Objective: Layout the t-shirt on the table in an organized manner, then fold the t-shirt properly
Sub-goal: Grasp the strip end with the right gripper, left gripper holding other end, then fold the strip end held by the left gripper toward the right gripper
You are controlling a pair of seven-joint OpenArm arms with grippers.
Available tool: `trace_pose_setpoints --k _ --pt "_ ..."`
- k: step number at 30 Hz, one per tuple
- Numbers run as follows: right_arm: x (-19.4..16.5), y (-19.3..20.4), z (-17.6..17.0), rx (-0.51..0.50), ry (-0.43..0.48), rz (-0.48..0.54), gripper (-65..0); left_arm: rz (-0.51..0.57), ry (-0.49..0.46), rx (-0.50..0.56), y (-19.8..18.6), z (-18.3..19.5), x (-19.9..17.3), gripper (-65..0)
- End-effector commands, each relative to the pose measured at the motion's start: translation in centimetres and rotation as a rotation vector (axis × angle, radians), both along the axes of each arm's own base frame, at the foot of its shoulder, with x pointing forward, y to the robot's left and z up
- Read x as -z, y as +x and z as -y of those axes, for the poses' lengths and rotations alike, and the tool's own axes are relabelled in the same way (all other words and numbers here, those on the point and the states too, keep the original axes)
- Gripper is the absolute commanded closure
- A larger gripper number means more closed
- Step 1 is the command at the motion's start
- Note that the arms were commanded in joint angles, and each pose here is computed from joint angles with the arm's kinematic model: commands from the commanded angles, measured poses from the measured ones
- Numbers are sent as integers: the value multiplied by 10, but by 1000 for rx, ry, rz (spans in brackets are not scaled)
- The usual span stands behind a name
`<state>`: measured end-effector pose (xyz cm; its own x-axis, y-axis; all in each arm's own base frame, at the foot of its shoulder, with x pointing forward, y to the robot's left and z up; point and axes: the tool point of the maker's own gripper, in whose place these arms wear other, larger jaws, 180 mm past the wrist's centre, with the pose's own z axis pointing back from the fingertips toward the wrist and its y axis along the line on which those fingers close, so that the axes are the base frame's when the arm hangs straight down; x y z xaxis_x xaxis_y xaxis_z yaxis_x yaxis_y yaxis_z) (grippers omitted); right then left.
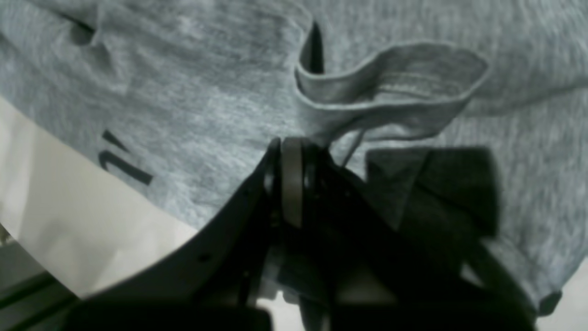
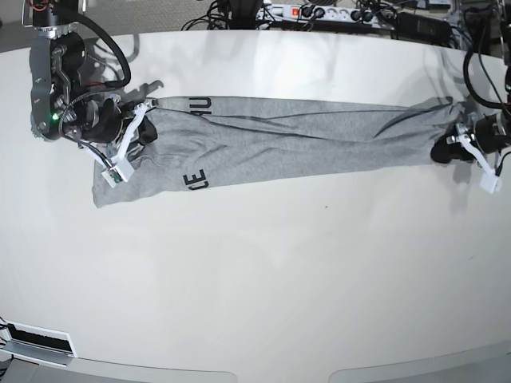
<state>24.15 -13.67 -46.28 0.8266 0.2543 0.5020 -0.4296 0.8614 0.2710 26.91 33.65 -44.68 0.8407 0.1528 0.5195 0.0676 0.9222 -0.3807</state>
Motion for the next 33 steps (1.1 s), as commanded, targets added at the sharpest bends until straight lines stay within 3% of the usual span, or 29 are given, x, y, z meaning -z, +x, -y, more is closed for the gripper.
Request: trace_pose_setpoints --k 1,6,15,21,24,33 --pt "-7 9 3 -1 -2 29 0 47 43 -12 12 -23 -21 0" --pt "-11 11 -1 6 29 36 0 51 63 -44 14 -44 -37 0" --pt "-15 14 -5 -12 47 51 0 49 -173 -51 16 -21 -65 0" --pt "-15 14 -5 -11 47 52 0 49 -300 77 18 17 -92 0" --pt "-15 14 -5 -11 47 52 0 23 -296 166 14 33 -98 0" --pt "-15 15 -4 -1 45 49 0 116 -349 286 27 88 -112 0"
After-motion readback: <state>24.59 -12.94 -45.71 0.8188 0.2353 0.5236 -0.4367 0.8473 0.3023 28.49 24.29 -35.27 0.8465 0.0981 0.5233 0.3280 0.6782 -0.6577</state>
